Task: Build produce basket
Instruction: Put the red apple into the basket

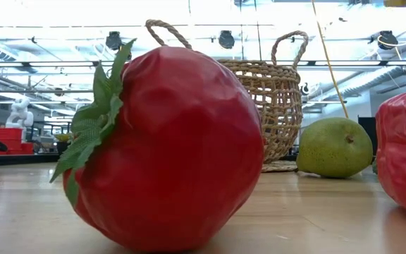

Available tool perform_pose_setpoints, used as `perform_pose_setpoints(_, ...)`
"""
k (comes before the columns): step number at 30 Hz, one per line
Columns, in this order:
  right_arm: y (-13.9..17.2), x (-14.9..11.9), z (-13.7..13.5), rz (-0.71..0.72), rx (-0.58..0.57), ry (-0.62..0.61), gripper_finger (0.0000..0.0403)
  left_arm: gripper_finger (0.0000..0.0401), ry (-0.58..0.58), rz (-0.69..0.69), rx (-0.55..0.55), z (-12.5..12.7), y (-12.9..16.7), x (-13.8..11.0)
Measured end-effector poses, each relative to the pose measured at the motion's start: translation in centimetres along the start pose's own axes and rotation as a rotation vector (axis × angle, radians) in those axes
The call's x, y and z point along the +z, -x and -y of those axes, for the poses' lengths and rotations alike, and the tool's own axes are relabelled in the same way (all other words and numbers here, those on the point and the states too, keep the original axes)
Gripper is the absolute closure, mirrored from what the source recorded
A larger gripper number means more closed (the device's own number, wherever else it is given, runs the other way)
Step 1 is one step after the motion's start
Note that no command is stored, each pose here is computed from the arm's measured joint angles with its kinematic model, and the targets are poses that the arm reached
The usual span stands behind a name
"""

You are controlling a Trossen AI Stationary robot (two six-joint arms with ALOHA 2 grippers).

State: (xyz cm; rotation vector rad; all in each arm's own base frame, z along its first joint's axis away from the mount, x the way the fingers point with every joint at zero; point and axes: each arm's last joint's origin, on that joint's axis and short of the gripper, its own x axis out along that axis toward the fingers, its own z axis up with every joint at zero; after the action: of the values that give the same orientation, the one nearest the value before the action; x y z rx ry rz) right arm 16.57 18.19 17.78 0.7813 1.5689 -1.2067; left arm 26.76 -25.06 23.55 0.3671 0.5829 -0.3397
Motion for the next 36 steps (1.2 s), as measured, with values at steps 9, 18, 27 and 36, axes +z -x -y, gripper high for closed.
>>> perform_pose_setpoints(9, -1.2, 0.6, -0.4, -0.025, 0.025, 0.031, 0.0006, 0.0192, -0.002, -0.002, 0.000, 0.0, 0.0, 0.0)
perform_pose_setpoints(18, -0.4, 0.8, 0.0, -0.020, 0.081, 0.059, 0.0012, 0.0192, -0.006, -0.003, 0.000, 0.0, 0.0, 0.0)
perform_pose_setpoints(27, 1.7, 1.4, 0.4, 0.135, 0.343, 0.083, 0.0012, 0.0192, -0.007, -0.005, 0.001, 0.0, 0.0, -0.1)
perform_pose_setpoints(36, 3.8, 1.5, -0.8, 0.413, 0.706, 0.173, 0.0012, 0.0192, -0.009, -0.006, 0.001, 0.0, 0.0, -0.1)
